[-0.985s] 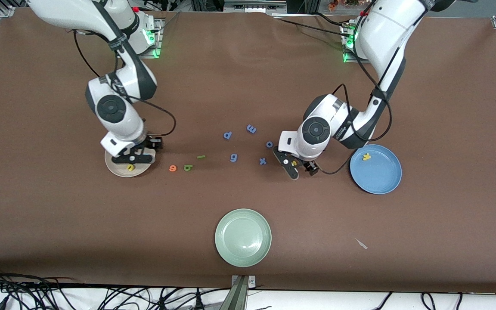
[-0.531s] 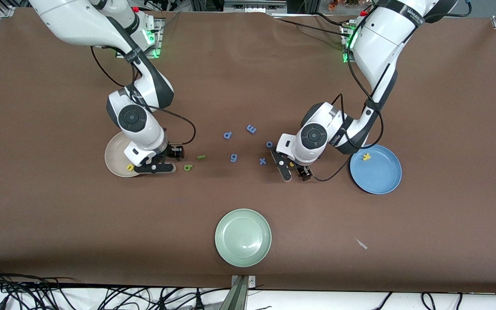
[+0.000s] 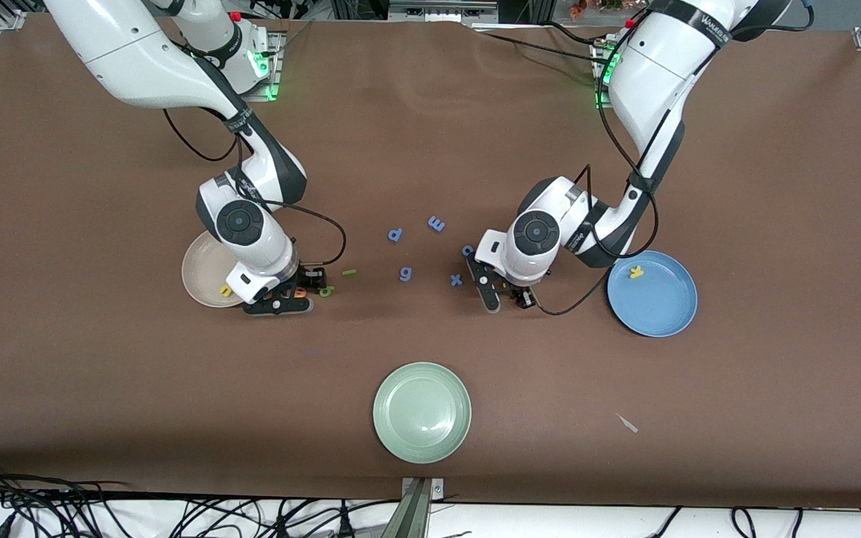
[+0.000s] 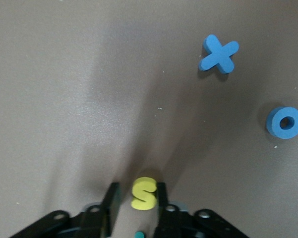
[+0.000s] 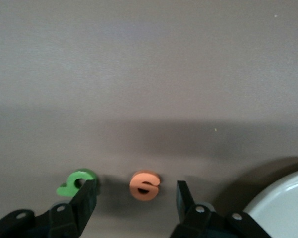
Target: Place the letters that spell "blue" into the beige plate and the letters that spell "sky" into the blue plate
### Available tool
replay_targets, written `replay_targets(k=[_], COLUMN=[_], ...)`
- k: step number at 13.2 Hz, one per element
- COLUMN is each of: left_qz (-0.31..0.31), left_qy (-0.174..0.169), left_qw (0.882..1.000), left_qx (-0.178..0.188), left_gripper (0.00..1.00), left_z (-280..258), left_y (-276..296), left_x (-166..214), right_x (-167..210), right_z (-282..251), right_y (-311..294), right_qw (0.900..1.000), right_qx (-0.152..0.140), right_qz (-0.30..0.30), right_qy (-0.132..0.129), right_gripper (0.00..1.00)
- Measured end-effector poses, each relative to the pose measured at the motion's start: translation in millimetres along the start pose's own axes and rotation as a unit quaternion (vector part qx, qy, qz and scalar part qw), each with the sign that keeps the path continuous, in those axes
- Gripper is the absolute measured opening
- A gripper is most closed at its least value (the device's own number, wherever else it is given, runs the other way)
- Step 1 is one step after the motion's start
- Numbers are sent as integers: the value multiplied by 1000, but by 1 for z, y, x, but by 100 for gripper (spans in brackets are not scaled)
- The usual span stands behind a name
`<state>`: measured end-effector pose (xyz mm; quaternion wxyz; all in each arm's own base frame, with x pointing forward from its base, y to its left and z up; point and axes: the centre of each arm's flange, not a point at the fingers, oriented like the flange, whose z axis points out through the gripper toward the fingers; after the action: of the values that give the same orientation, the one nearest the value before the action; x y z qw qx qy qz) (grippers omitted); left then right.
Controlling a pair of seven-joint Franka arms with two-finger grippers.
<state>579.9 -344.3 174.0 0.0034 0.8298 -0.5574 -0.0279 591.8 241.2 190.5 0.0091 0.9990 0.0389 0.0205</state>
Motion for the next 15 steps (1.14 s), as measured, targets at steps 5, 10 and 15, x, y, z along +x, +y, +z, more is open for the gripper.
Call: replay_targets(k=[5, 10, 15], left_qz=[-7, -66, -85], left_qy=[-8, -89, -122], left_qw=[1000, 993, 987], left_qx=[1, -26, -61], left_gripper=[22, 22, 22], left_z=[-21, -112, -75], left_y=[-9, -59, -120], left_x=[-3, -79, -179], right_x=[2, 0, 2], right_z=[6, 14, 10], right_y=[6, 6, 6], right_qw=[1000, 1000, 1000], right_qx=[-3, -1, -1], right_qz=[-2, -2, -2], right_qy=[6, 3, 7], right_gripper=[64, 43, 29])
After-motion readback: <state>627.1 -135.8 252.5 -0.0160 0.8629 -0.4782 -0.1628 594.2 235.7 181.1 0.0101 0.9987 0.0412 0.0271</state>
